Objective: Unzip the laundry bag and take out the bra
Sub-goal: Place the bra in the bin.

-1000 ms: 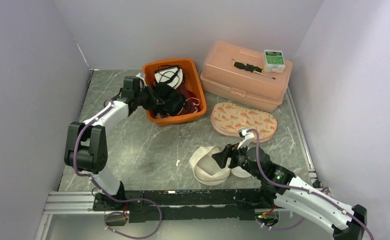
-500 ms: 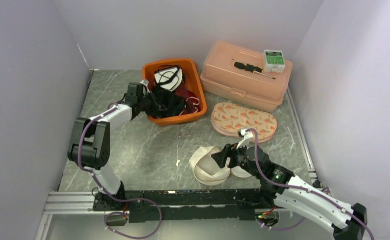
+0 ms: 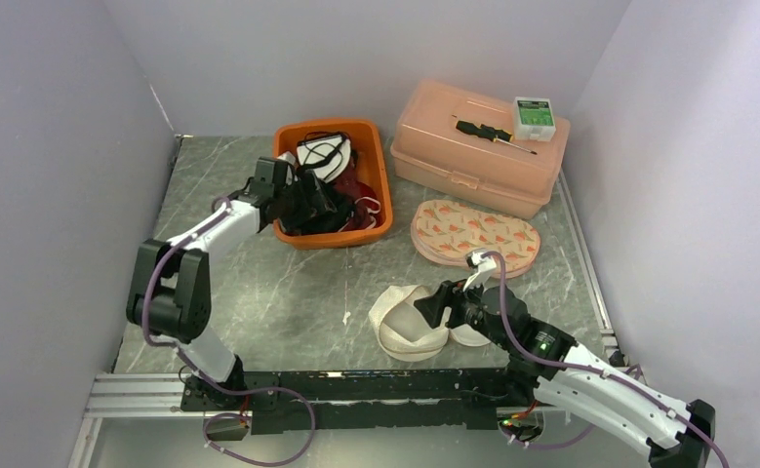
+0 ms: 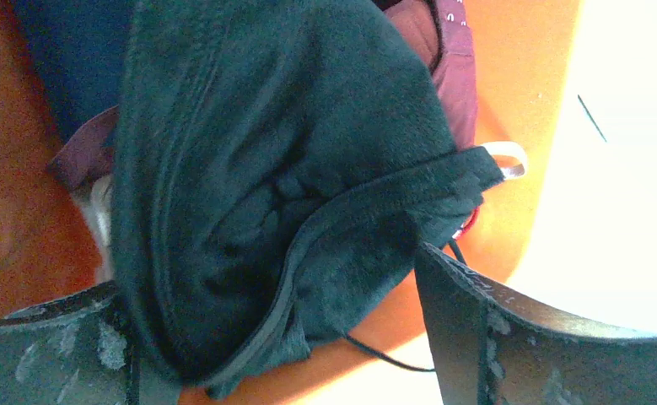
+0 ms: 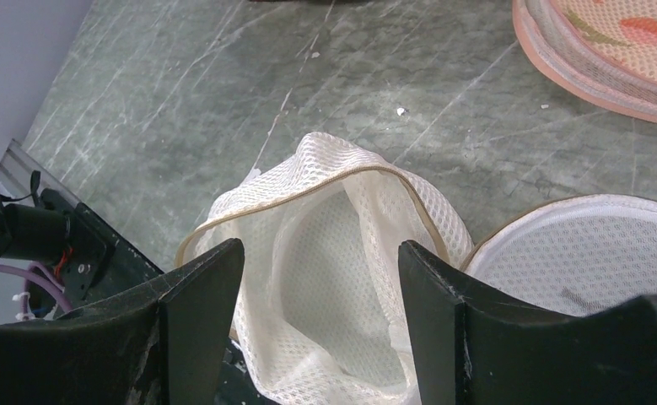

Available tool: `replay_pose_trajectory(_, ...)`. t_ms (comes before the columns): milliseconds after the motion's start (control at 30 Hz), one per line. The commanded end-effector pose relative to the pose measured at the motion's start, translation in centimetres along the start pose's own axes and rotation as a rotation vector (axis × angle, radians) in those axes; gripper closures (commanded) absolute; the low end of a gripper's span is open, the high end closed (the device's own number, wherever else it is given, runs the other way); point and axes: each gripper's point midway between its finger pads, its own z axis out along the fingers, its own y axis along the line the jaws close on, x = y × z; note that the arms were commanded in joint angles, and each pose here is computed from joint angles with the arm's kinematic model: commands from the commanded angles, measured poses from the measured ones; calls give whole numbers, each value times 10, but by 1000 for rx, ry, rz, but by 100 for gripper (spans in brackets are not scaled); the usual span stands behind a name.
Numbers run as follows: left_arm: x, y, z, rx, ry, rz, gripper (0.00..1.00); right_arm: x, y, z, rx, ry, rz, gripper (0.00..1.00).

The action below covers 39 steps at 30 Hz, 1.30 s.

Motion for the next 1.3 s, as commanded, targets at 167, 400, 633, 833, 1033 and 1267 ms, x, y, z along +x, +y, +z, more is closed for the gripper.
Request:
replay_pose_trajectory(167, -37, -38, -101, 2, -194, 95, 6, -30, 10, -9, -8, -74, -29, 29)
replay_pose_trajectory(400, -46, -99, -140, 184, -247, 216, 9, -32, 11, -7, -13, -82, -31, 29)
replay_pose_trajectory(633, -57, -104, -91, 200, -217, 218, 64, -24, 12, -4, -27, -62, -15, 30)
replay_pose_trajectory(833, -45, -53, -35, 19, -152, 133, 97, -21, 7, -8, -14, -59, -8, 30)
replay_pose_trajectory(1033, -36, -12, -9, -86, -147, 32, 97, -18, 3, -9, -5, -65, -1, 30)
replay_pose_trajectory(1267, -28, 20, 19, -163, -114, -18, 97, -14, 0, -9, 1, -67, 12, 30)
